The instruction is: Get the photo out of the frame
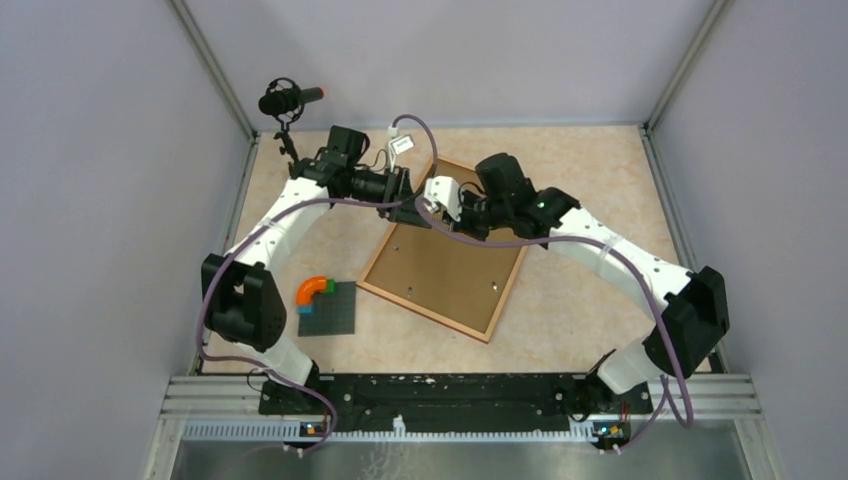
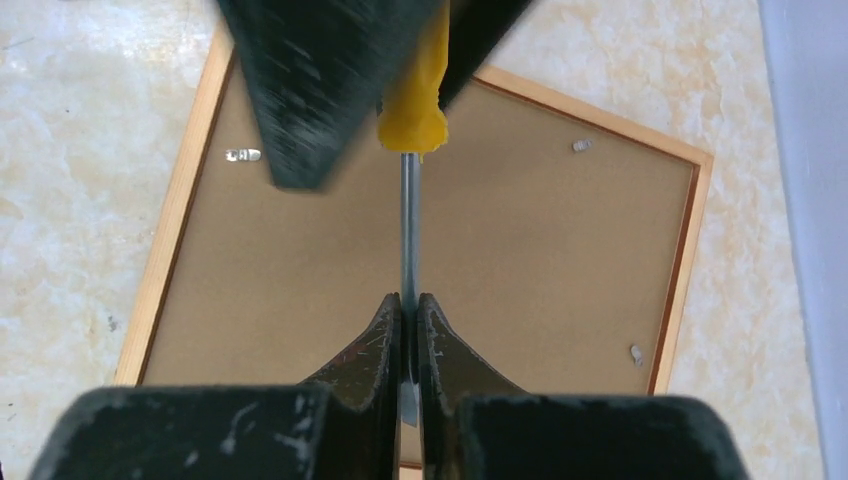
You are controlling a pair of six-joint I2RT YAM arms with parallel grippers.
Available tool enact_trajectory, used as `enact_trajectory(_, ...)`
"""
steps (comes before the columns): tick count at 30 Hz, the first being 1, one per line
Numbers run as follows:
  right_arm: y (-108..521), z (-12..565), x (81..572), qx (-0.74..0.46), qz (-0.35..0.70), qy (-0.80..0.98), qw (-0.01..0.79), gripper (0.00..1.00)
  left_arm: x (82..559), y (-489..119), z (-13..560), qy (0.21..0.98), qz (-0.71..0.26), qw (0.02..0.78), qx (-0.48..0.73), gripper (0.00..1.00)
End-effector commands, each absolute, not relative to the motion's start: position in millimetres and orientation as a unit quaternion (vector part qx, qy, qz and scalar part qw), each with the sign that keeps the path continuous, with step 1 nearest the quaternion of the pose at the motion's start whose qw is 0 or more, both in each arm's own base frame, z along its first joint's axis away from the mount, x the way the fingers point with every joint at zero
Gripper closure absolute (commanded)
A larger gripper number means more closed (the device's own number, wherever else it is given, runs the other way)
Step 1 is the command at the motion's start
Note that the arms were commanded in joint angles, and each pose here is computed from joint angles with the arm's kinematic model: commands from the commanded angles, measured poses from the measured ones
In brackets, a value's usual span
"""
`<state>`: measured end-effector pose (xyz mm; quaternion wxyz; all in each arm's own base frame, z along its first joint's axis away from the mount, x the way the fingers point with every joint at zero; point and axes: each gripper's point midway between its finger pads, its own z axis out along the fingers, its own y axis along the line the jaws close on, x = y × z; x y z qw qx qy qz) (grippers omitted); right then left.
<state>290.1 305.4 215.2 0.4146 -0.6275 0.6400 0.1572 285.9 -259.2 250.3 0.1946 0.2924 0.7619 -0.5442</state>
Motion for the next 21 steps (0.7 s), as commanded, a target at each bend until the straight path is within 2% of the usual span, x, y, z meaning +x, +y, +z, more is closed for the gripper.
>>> enact_trajectory(1, 280.2, 230.8, 315.8, -0.571, 0.167, 0.684, 0.422, 1.0, 293.0, -247.4, 279.0, 0.747, -0.536, 0.256, 0.299, 0.31)
enact_trajectory(4, 244.6, 222.7, 332.4, -0.525, 0.168, 0.728, 0.408, 1.0, 310.9, -236.3, 283.1, 0.753, -0.512, 0.293, 0.292, 0.03)
enact_trajectory(8, 175.8, 202.1, 345.6, -0.431, 0.172, 0.801, 0.379, 1.0, 326.2, -227.1, 279.3, 0.759, -0.474, 0.327, 0.305, 0.01)
enact_trajectory(13, 82.3, 171.0, 337.7, -0.323, 0.127, 0.873, 0.343, 1.0, 334.6, -219.5, 262.5, 0.769, -0.431, 0.342, 0.325, 0.01)
enact_trajectory(17, -2.0, 133.7, 298.8, -0.244, 0.067, 0.925, 0.283, 1.0, 335.1, -218.5, 252.2, 0.772, -0.425, 0.336, 0.334, 0.01)
enact_trajectory(21, -60.4, 98.7, 248.6, -0.195, 0.002, 0.954, 0.227, 1.0, 328.4, -221.5, 235.8, 0.778, -0.406, 0.321, 0.357, 0.01)
